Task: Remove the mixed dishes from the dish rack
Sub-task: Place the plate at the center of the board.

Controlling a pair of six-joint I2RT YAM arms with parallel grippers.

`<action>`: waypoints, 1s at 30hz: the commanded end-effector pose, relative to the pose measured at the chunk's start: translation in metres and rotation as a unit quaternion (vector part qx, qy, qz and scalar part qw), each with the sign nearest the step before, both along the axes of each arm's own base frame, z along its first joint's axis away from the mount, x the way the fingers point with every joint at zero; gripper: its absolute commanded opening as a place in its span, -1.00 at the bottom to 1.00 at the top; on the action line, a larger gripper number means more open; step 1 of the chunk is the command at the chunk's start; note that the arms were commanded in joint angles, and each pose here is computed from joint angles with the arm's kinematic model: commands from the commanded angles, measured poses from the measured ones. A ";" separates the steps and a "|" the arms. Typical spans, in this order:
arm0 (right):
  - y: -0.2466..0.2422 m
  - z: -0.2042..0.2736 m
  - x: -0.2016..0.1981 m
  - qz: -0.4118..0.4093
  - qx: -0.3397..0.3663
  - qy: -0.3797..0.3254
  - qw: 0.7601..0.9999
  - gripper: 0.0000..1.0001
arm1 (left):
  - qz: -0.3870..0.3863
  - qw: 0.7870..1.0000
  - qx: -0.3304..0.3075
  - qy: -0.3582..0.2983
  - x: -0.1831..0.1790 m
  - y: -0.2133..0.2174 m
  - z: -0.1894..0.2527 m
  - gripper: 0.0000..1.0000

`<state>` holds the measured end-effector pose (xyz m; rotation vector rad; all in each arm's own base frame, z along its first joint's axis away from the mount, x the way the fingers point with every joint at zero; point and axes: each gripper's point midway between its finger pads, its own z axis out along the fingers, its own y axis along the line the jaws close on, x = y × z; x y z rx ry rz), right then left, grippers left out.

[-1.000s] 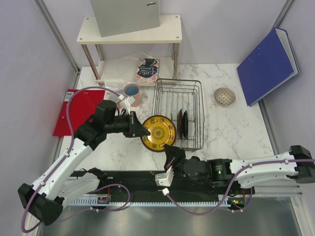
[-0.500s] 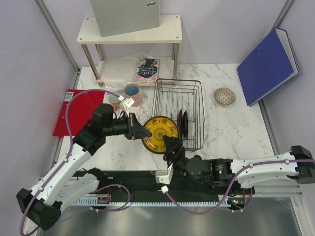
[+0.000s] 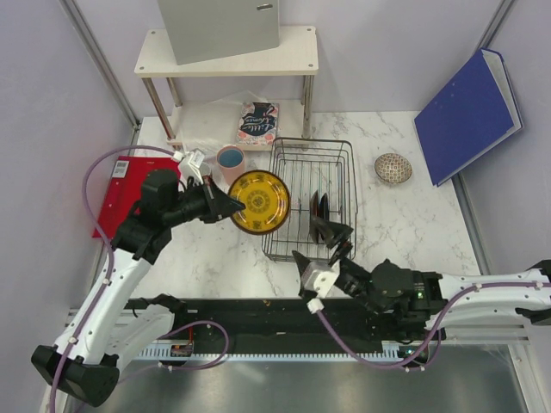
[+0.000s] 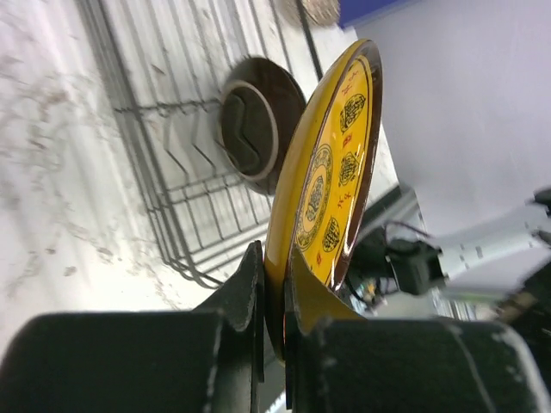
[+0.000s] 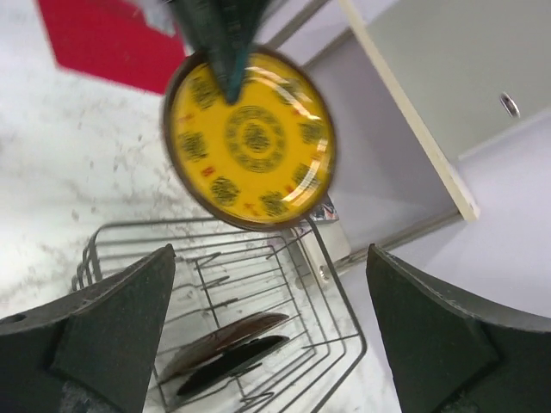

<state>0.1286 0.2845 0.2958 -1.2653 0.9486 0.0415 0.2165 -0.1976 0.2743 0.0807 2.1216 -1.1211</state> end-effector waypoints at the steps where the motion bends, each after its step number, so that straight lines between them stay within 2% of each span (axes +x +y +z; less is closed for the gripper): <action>1: -0.037 0.071 0.013 -0.075 0.229 0.143 0.960 0.96 | 0.111 0.993 0.026 -0.011 0.024 0.036 0.009 -0.97; 3: -0.051 0.084 0.016 -0.093 0.296 0.190 0.931 0.96 | 0.166 0.985 0.039 0.001 0.034 0.056 0.002 -0.97; 7: -0.062 0.097 0.012 -0.078 0.372 0.244 0.892 0.96 | 0.259 0.963 0.070 0.042 0.040 0.092 -0.022 -0.96; 10: -0.067 0.095 0.011 -0.068 0.405 0.263 0.873 0.96 | 0.310 0.945 0.082 0.067 0.040 0.113 -0.043 -0.97; 17: -0.062 0.074 0.007 -0.056 0.404 0.277 0.870 0.96 | 0.329 0.930 0.039 0.157 0.041 0.115 -0.115 -0.97; 22: -0.062 0.071 0.006 -0.053 0.413 0.293 0.860 0.96 | 0.324 0.931 0.015 0.165 0.053 0.107 -0.138 -0.97; 30: -0.064 0.056 0.008 -0.067 0.421 0.307 0.851 0.96 | 0.315 0.928 0.031 0.197 0.067 0.104 -0.171 -0.97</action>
